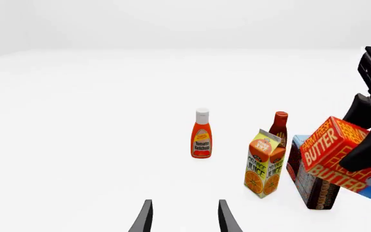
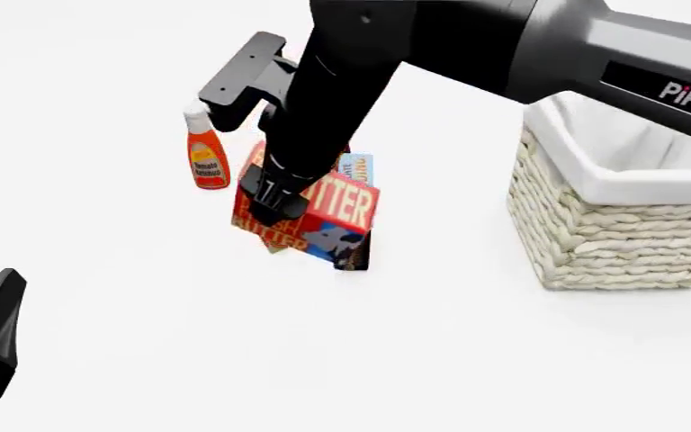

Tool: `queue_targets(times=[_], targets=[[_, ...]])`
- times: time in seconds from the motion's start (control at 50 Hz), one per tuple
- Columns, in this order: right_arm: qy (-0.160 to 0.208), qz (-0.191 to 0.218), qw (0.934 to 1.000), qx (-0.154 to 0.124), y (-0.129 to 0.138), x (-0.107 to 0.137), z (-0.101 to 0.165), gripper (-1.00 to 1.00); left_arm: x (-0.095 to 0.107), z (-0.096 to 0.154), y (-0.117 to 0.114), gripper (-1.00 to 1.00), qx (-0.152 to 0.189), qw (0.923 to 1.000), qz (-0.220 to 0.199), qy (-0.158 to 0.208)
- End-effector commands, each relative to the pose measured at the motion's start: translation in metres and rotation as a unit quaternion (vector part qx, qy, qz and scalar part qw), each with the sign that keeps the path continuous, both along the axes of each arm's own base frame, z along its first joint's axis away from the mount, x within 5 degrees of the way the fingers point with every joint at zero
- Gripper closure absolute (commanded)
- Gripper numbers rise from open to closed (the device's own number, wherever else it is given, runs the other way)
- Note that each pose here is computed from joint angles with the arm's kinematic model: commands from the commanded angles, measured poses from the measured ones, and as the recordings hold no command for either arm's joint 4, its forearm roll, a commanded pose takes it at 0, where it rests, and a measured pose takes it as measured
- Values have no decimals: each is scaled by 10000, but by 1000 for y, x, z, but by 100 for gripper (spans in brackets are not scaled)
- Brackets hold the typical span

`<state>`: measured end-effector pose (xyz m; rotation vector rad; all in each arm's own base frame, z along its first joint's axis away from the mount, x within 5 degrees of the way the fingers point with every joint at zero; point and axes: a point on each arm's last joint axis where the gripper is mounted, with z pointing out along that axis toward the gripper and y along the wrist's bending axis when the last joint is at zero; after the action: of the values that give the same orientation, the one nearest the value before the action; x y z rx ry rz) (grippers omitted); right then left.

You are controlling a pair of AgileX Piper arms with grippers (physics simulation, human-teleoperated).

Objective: Pick the butter and place it in the basket.

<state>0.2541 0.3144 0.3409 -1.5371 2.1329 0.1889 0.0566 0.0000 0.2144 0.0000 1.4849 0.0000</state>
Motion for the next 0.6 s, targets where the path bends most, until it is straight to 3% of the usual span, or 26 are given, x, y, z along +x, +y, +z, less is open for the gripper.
queue_targets(times=[0.02, 0.1, 0.18, 0.4, 0.44, 0.6], targets=[[-218, -486, 9977, 410, -27, 9, 28, 100, 0, 0, 0, -100, 0, 10000, 0, 0], [-218, -486, 9977, 410, -27, 9, 28, 100, 0, 0, 0, -100, 0, 10000, 0, 0], [-350, -705, 9950, 609, -42, 13, 39, 100, 0, 0, 0, -100, 0, 10000, 0, 0], [-350, -705, 9950, 609, -42, 13, 39, 100, 0, 0, 0, -100, 0, 10000, 0, 0], [-668, -1253, 9857, 907, -80, 32, 53, 100, 0, 0, 0, -100, 0, 10000, 0, 0], [-691, -1489, 9813, 1004, -93, 34, 49, 100, 0, 0, 0, -100, 0, 10000, 0, 0]])
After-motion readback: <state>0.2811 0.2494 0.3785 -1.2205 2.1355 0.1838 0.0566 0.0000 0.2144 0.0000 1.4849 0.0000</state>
